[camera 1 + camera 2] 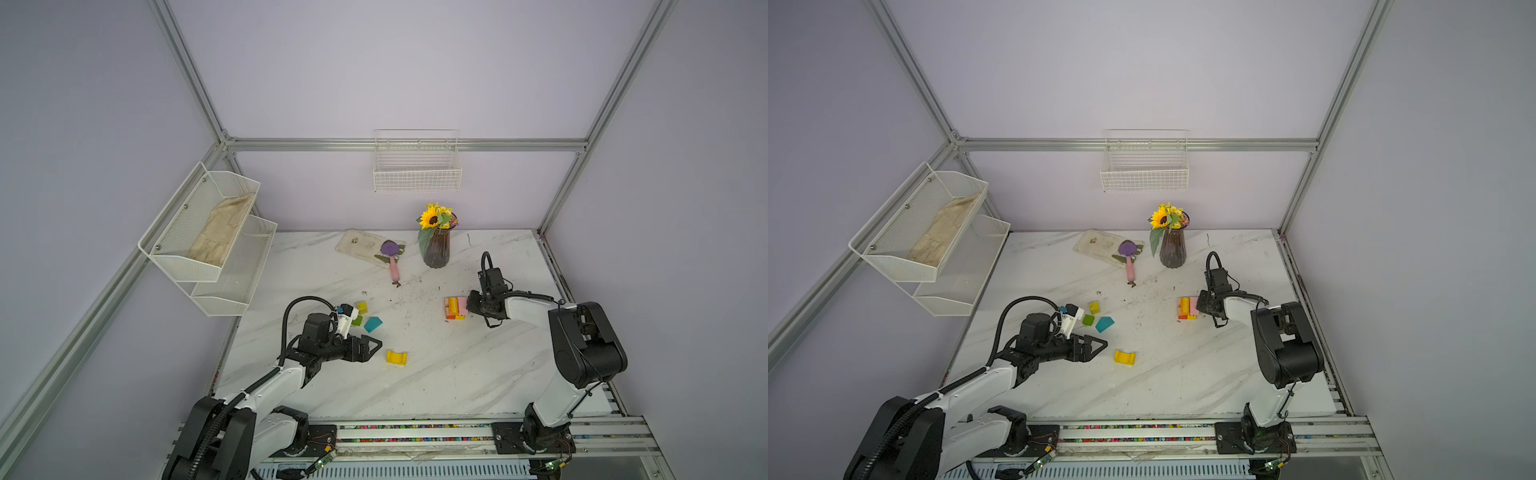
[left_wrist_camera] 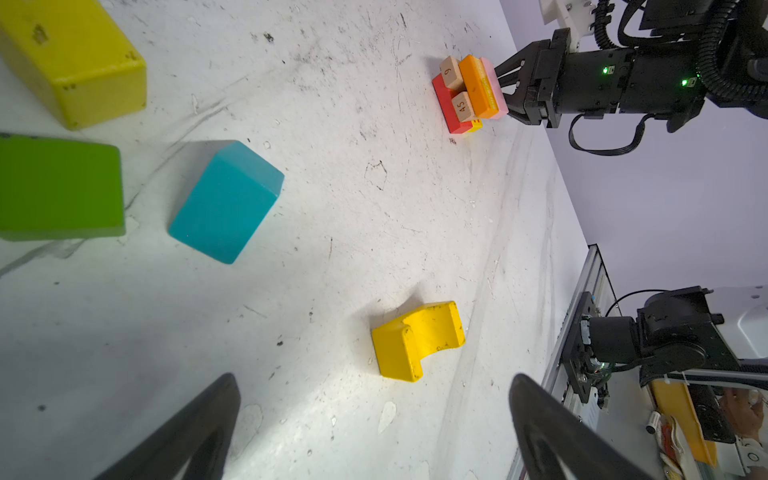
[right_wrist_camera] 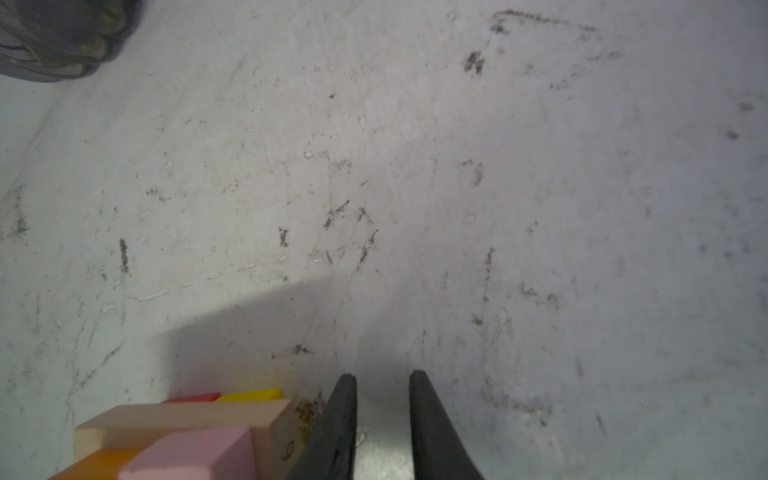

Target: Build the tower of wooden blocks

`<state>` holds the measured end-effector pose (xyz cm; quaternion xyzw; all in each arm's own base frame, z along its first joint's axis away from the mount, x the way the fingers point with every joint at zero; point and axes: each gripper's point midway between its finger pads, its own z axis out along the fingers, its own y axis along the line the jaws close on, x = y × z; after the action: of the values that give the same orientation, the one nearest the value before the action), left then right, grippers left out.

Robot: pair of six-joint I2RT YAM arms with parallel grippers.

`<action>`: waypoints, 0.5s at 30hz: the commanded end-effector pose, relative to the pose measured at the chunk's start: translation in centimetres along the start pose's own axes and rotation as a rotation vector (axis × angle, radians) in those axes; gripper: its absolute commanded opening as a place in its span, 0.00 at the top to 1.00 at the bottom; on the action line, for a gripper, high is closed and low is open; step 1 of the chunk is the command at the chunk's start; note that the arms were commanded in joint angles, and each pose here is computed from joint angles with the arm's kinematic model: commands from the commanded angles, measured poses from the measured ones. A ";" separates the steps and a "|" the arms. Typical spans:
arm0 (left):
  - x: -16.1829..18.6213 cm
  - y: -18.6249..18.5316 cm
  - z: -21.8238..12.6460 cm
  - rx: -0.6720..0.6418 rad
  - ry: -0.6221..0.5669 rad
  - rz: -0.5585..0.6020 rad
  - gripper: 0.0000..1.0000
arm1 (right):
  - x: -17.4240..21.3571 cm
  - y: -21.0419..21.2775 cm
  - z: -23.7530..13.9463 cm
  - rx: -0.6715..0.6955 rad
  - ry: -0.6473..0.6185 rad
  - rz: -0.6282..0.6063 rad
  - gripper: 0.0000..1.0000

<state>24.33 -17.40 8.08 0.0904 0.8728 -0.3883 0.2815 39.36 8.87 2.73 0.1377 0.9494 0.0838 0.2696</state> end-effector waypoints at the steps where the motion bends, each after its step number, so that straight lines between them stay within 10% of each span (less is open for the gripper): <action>1: -2.3 -1.7 -0.2 0.046 -0.050 0.070 0.00 | 0.8 0.1 0.4 -0.017 0.033 -0.013 0.74; 15: -2.3 -1.7 -0.2 0.047 -0.050 0.071 0.00 | 1.9 -0.1 -0.5 -0.034 0.044 0.009 0.74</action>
<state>24.33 -17.40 8.08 0.0907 0.8728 -0.3883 0.2815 38.77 9.52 2.73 0.1317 0.9488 0.1059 0.2670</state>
